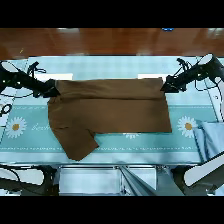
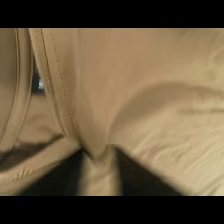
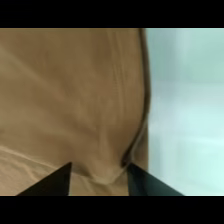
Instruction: Fold the shirts.
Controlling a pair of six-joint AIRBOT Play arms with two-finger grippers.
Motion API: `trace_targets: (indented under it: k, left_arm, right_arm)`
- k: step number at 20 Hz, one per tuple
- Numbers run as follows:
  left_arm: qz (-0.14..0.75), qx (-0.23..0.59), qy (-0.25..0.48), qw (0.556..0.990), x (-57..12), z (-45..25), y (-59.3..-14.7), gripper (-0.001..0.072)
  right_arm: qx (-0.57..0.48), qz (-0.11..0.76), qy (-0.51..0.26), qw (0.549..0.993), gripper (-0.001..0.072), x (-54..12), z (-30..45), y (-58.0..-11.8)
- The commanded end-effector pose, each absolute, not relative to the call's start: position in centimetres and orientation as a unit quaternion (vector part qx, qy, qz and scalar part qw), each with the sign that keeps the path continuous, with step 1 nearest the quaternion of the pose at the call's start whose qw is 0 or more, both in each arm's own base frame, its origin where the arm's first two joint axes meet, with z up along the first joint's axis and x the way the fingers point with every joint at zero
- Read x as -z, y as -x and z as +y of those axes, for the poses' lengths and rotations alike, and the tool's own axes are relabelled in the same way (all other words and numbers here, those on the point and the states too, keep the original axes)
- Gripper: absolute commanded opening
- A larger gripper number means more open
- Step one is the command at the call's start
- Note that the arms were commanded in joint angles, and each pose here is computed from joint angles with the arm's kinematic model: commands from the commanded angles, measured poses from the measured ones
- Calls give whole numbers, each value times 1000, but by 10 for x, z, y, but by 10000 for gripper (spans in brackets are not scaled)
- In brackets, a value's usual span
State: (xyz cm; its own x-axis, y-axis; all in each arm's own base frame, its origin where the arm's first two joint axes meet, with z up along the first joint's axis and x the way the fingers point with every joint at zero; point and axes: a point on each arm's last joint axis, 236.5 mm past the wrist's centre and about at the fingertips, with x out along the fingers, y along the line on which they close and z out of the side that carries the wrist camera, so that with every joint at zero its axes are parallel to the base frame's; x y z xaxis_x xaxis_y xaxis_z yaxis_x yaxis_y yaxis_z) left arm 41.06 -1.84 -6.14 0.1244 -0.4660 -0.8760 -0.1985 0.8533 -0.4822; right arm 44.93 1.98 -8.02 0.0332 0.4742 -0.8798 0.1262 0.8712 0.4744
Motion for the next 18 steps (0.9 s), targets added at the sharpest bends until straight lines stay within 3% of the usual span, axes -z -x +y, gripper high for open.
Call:
trace_targets:
  k: [1,5,8,10,13,16,18]
  left_arm:
    - [679,103,256,681,56,-17,-393,511]
    - [663,66,237,707,20,23,-369,510]
    - [665,23,297,685,28,38,-301,509]
    - [646,43,344,680,40,21,-253,509]
    - [615,-10,400,680,59,12,-203,509]
    - [600,-29,482,638,79,-22,-188,509]
    - [605,-28,482,633,79,-26,-189,509]
  right_arm:
    - [-108,687,-233,680,413,72,10,-445]
    - [-36,671,-246,698,412,29,-55,-422]
    - [7,653,-283,703,412,30,-78,-373]
    - [-40,620,-330,711,412,35,-43,-341]
    - [-65,552,-392,733,412,38,3,-304]
    - [-76,543,-405,732,412,45,28,-275]
    - [-87,552,-401,726,412,47,35,-263]
